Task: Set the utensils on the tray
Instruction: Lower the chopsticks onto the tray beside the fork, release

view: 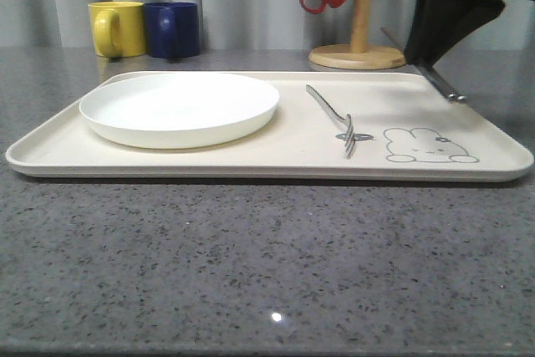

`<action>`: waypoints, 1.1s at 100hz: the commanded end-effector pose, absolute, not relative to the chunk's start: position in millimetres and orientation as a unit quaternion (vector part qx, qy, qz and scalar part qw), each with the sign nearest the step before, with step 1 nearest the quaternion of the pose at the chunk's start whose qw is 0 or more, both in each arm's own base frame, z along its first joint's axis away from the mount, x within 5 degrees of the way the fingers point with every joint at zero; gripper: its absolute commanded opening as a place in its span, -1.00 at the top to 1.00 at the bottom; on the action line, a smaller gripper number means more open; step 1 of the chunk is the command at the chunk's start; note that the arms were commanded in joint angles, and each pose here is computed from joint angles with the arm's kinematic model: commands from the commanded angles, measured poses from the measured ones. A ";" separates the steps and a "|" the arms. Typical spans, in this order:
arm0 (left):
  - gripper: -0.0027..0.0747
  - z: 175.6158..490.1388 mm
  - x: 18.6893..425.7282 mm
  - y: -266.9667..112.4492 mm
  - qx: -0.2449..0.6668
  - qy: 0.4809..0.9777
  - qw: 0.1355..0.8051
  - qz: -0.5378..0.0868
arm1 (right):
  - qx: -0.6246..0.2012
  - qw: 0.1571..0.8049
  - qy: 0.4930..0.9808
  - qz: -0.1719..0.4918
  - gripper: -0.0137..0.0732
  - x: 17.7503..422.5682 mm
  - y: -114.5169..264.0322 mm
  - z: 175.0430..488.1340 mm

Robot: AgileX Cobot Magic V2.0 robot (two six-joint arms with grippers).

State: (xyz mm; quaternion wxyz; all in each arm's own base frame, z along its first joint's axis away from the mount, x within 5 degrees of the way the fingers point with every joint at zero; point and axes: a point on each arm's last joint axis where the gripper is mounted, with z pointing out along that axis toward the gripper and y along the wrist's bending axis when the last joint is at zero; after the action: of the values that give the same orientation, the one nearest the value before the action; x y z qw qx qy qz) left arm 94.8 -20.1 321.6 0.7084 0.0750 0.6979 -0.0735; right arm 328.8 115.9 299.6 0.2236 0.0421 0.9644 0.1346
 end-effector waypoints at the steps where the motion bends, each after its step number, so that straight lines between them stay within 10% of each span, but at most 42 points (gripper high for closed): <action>1: 0.98 335.1 94.6 -18.2 0.061 0.671 0.735 -0.074 | 0.045 0.266 0.951 0.153 0.84 331.6 123.2 315.3; 42: 0.98 335.1 94.6 -18.2 0.061 0.671 0.735 -0.074 | 0.052 0.229 0.961 0.145 0.82 345.1 135.2 283.4; 80: 0.98 335.1 94.6 -18.2 0.061 0.671 0.735 -0.074 | 0.053 0.221 0.963 0.144 0.05 345.3 135.6 280.9; 110: 0.98 335.1 94.6 -18.2 0.061 0.671 0.735 -0.074 | 0.022 0.263 0.958 0.111 0.02 338.8 119.2 316.7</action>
State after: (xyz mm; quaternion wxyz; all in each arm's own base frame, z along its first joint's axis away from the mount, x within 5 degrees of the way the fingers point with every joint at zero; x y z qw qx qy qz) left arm 94.8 -20.1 321.6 0.7084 0.0746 0.6980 -0.0741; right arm 344.6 132.1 272.7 0.1958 0.0355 0.9736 0.1119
